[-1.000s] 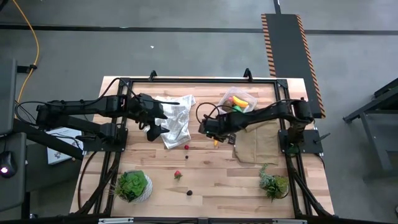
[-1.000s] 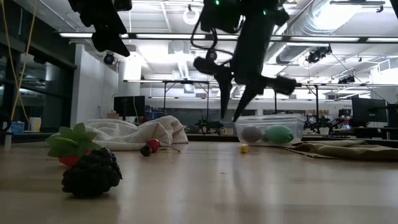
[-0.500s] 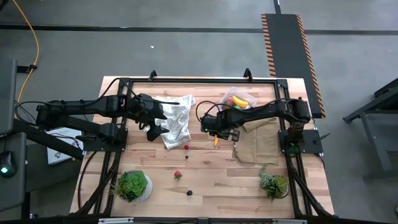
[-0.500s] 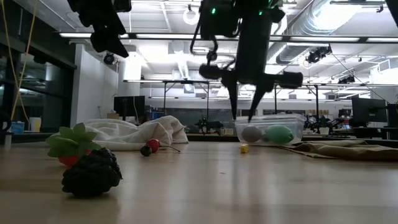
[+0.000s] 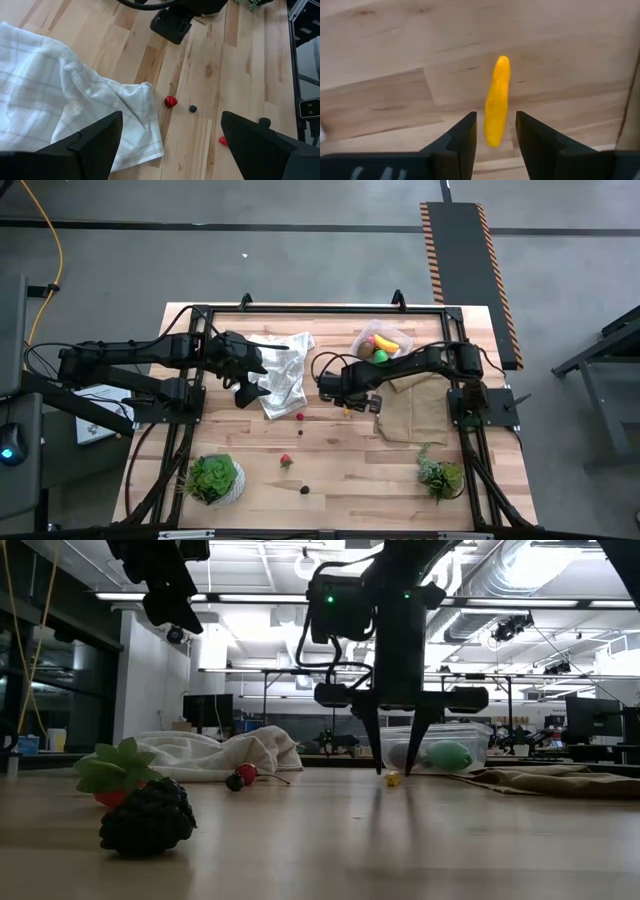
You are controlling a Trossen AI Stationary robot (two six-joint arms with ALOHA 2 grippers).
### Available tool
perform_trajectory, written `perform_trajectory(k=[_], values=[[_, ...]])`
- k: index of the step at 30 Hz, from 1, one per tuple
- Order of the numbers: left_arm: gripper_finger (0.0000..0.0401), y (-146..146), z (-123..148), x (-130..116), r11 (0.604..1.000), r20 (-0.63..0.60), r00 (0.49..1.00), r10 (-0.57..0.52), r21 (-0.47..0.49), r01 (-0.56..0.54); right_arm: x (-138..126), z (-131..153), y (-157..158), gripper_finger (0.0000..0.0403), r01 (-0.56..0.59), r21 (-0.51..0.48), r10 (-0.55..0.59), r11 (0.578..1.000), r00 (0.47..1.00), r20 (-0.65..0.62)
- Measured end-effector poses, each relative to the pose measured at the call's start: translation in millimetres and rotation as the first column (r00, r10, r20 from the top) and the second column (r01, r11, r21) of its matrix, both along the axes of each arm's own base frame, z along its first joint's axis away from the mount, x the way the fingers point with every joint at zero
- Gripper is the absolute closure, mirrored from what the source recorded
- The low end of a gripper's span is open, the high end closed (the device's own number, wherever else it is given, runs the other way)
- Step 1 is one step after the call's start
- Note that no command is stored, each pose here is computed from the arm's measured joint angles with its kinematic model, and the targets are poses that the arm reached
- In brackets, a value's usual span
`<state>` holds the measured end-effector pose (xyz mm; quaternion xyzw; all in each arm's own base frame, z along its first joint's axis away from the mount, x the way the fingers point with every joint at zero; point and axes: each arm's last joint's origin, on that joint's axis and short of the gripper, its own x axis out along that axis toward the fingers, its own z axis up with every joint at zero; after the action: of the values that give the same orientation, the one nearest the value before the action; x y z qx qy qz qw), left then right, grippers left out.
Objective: Pick and placing Produce into tupperware
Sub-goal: Put the yellow corn into the transparent bin
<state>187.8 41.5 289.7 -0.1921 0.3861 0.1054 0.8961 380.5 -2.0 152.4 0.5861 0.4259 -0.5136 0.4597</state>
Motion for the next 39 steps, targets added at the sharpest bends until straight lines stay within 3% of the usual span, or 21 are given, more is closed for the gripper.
perform_trajectory(k=[19,39], values=[[0.0073,0,0,0,1.000,-0.002,1.000,0.005,0.005,-0.005,2,-9,-4,0.0277,0.002,0.035,-0.001,0.999,1.000,-0.021],[0.0073,0,0,0,1.000,-0.004,1.000,0.005,0.005,-0.005,1,-9,-2,0.0365,-0.023,0.013,0.023,1.000,0.999,-0.026]])
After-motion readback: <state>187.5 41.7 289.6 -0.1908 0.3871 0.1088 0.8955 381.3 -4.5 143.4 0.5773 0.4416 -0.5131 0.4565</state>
